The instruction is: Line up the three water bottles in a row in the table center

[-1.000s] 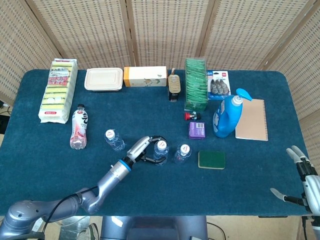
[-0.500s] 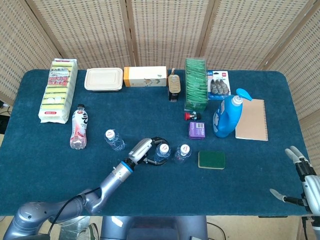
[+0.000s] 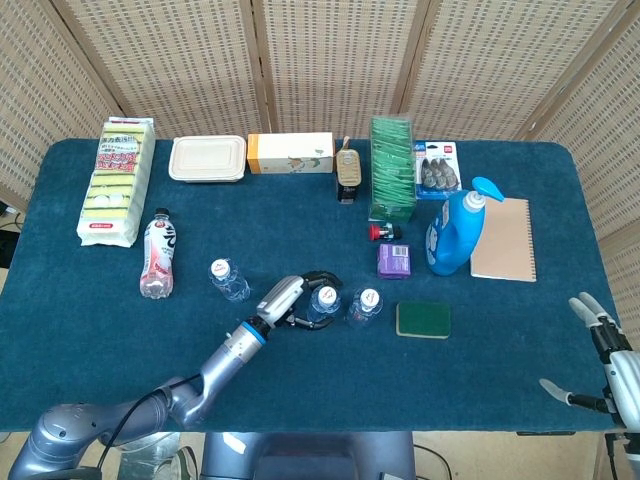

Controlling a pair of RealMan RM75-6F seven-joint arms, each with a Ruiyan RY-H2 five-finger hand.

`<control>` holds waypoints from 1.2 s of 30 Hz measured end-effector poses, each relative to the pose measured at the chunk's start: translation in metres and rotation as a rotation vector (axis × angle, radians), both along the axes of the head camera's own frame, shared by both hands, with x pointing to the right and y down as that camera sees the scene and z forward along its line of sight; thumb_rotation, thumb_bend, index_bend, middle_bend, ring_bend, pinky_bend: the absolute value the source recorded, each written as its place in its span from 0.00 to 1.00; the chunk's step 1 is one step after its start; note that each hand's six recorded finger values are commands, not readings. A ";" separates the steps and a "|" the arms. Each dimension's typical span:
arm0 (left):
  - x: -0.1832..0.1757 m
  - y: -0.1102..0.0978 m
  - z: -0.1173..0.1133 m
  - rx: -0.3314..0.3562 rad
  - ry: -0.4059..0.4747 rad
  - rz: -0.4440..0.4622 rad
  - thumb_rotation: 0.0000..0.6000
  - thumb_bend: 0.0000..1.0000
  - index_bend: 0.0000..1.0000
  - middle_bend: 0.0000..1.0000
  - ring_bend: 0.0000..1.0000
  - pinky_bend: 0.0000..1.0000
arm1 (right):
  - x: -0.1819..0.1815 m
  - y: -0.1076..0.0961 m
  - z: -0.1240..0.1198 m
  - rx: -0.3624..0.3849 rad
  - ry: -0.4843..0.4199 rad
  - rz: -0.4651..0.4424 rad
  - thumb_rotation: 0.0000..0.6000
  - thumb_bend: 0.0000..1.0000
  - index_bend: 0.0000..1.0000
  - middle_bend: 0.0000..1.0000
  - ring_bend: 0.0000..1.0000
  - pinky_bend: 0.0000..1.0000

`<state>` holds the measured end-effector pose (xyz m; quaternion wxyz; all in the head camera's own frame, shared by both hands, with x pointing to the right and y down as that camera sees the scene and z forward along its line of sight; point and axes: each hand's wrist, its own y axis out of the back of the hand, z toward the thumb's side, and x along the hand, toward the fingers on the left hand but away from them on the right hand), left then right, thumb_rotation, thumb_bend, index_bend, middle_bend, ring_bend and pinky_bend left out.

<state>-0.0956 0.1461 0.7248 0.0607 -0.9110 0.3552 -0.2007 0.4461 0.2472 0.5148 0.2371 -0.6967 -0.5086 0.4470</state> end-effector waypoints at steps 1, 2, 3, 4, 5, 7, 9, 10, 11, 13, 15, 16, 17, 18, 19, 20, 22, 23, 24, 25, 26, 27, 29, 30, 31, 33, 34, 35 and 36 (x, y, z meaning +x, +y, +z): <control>0.000 0.000 0.000 -0.001 0.003 -0.001 1.00 0.29 0.31 0.14 0.18 0.42 | 0.000 0.000 0.000 0.002 0.000 0.000 1.00 0.01 0.04 0.00 0.00 0.09; -0.001 0.000 -0.001 -0.002 0.007 -0.002 1.00 0.29 0.26 0.12 0.17 0.41 | 0.001 0.000 0.000 0.003 0.000 0.000 1.00 0.01 0.04 0.00 0.00 0.09; -0.001 0.000 -0.001 -0.004 0.010 -0.002 1.00 0.28 0.21 0.10 0.16 0.41 | 0.000 0.000 -0.001 0.004 0.000 -0.001 1.00 0.01 0.04 0.00 0.00 0.09; -0.002 0.000 -0.002 -0.005 0.013 -0.002 1.00 0.28 0.17 0.09 0.15 0.41 | 0.000 0.000 -0.001 0.005 -0.001 -0.001 1.00 0.01 0.04 0.00 0.00 0.09; -0.003 0.000 -0.002 -0.008 0.018 0.000 1.00 0.27 0.12 0.07 0.14 0.40 | 0.001 0.000 -0.001 0.006 -0.002 -0.001 1.00 0.01 0.04 0.00 0.00 0.09; -0.004 0.000 -0.003 -0.012 0.024 0.002 1.00 0.26 0.06 0.06 0.13 0.39 | 0.000 0.000 -0.001 0.006 -0.002 -0.002 1.00 0.01 0.04 0.00 0.00 0.09; -0.005 0.001 -0.004 -0.015 0.031 0.003 1.00 0.24 0.02 0.04 0.12 0.39 | 0.000 0.000 -0.002 0.006 -0.003 -0.001 1.00 0.01 0.04 0.00 0.00 0.09; -0.006 0.001 -0.005 -0.014 0.033 0.004 1.00 0.24 0.01 0.04 0.12 0.39 | 0.001 0.000 -0.002 0.006 -0.003 0.000 1.00 0.01 0.04 0.00 0.00 0.09; -0.006 0.001 -0.006 -0.013 0.037 0.003 1.00 0.23 0.00 0.03 0.12 0.38 | 0.001 0.000 -0.002 0.006 -0.003 0.001 1.00 0.01 0.04 0.00 0.00 0.09; -0.008 0.001 -0.008 -0.013 0.048 0.001 1.00 0.22 0.00 0.03 0.11 0.38 | 0.001 0.000 -0.002 0.006 -0.004 0.001 1.00 0.01 0.04 0.00 0.00 0.09; -0.010 0.001 -0.012 -0.011 0.063 -0.004 1.00 0.21 0.00 0.02 0.11 0.37 | 0.001 0.000 -0.002 0.005 -0.006 0.001 1.00 0.01 0.04 0.00 0.00 0.09; -0.012 0.000 -0.014 -0.007 0.065 -0.004 1.00 0.21 0.00 0.02 0.11 0.37 | 0.001 0.000 -0.002 0.005 -0.006 0.000 1.00 0.01 0.04 0.00 0.00 0.09; -0.013 0.000 -0.015 -0.001 0.064 -0.001 1.00 0.21 0.00 0.01 0.10 0.36 | 0.000 0.000 -0.002 0.004 -0.006 -0.001 1.00 0.01 0.04 0.00 0.00 0.09; -0.014 0.000 -0.015 0.003 0.060 0.001 1.00 0.20 0.00 0.01 0.09 0.35 | -0.001 0.001 -0.003 0.004 -0.007 -0.002 1.00 0.01 0.04 0.00 0.00 0.09; -0.015 0.000 -0.016 0.005 0.056 0.004 1.00 0.20 0.00 0.00 0.08 0.34 | -0.001 0.001 -0.003 0.004 -0.007 -0.003 1.00 0.01 0.04 0.00 0.00 0.09; -0.015 0.000 -0.017 0.003 0.056 0.007 1.00 0.19 0.00 0.00 0.06 0.33 | -0.001 0.001 -0.003 0.005 -0.008 -0.005 1.00 0.01 0.04 0.00 0.00 0.09; -0.016 0.000 -0.019 -0.004 0.066 0.007 1.00 0.17 0.00 0.00 0.04 0.31 | -0.001 0.002 -0.004 0.007 -0.008 -0.006 1.00 0.01 0.04 0.00 0.00 0.09; -0.017 0.000 -0.021 -0.005 0.073 0.006 1.00 0.17 0.00 0.00 0.03 0.30 | -0.001 0.002 -0.004 0.008 -0.008 -0.005 1.00 0.01 0.04 0.00 0.00 0.09; -0.018 0.000 -0.023 -0.003 0.079 0.004 1.00 0.16 0.00 0.00 0.02 0.30 | -0.001 0.002 -0.004 0.008 -0.008 -0.005 1.00 0.01 0.04 0.00 0.00 0.09; -0.019 -0.001 -0.025 0.002 0.084 0.003 1.00 0.16 0.00 0.00 0.02 0.30 | -0.001 0.002 -0.004 0.008 -0.008 -0.005 1.00 0.01 0.04 0.00 0.00 0.09; -0.020 -0.001 -0.029 0.010 0.093 0.000 1.00 0.15 0.00 0.00 0.02 0.29 | -0.001 0.002 -0.004 0.008 -0.007 -0.006 1.00 0.01 0.04 0.00 0.00 0.09; -0.020 -0.002 -0.032 0.015 0.101 -0.002 1.00 0.15 0.00 0.00 0.01 0.29 | -0.001 0.002 -0.004 0.008 -0.007 -0.007 1.00 0.01 0.04 0.00 0.00 0.09; -0.022 -0.003 -0.040 0.026 0.124 -0.008 1.00 0.15 0.00 0.00 0.01 0.27 | -0.001 0.002 -0.004 0.008 -0.004 -0.008 1.00 0.01 0.04 0.00 0.00 0.09; -0.023 -0.004 -0.044 0.030 0.134 -0.010 1.00 0.15 0.00 0.00 0.00 0.25 | 0.000 0.002 -0.004 0.008 -0.001 -0.007 1.00 0.01 0.04 0.00 0.00 0.09; -0.024 -0.005 -0.049 0.036 0.145 -0.012 1.00 0.15 0.00 0.00 0.00 0.24 | 0.000 0.002 -0.004 0.009 0.004 -0.006 1.00 0.00 0.05 0.00 0.00 0.09; -0.028 -0.007 -0.062 0.055 0.170 -0.015 1.00 0.15 0.00 0.00 0.00 0.22 | 0.002 0.002 -0.004 0.013 0.023 -0.001 1.00 0.01 0.07 0.00 0.00 0.08; -0.029 -0.008 -0.068 0.062 0.179 -0.014 1.00 0.15 0.00 0.00 0.00 0.21 | 0.003 0.001 -0.004 0.016 0.034 0.001 1.00 0.01 0.08 0.00 0.00 0.08; -0.031 -0.009 -0.076 0.072 0.188 -0.012 1.00 0.15 0.00 0.00 0.00 0.20 | 0.004 0.001 -0.004 0.020 0.051 0.002 1.00 0.00 0.09 0.00 0.00 0.08; -0.032 -0.010 -0.082 0.079 0.194 -0.009 1.00 0.15 0.00 0.00 0.00 0.19 | 0.005 0.001 -0.004 0.023 0.066 0.002 1.00 0.00 0.10 0.00 0.00 0.07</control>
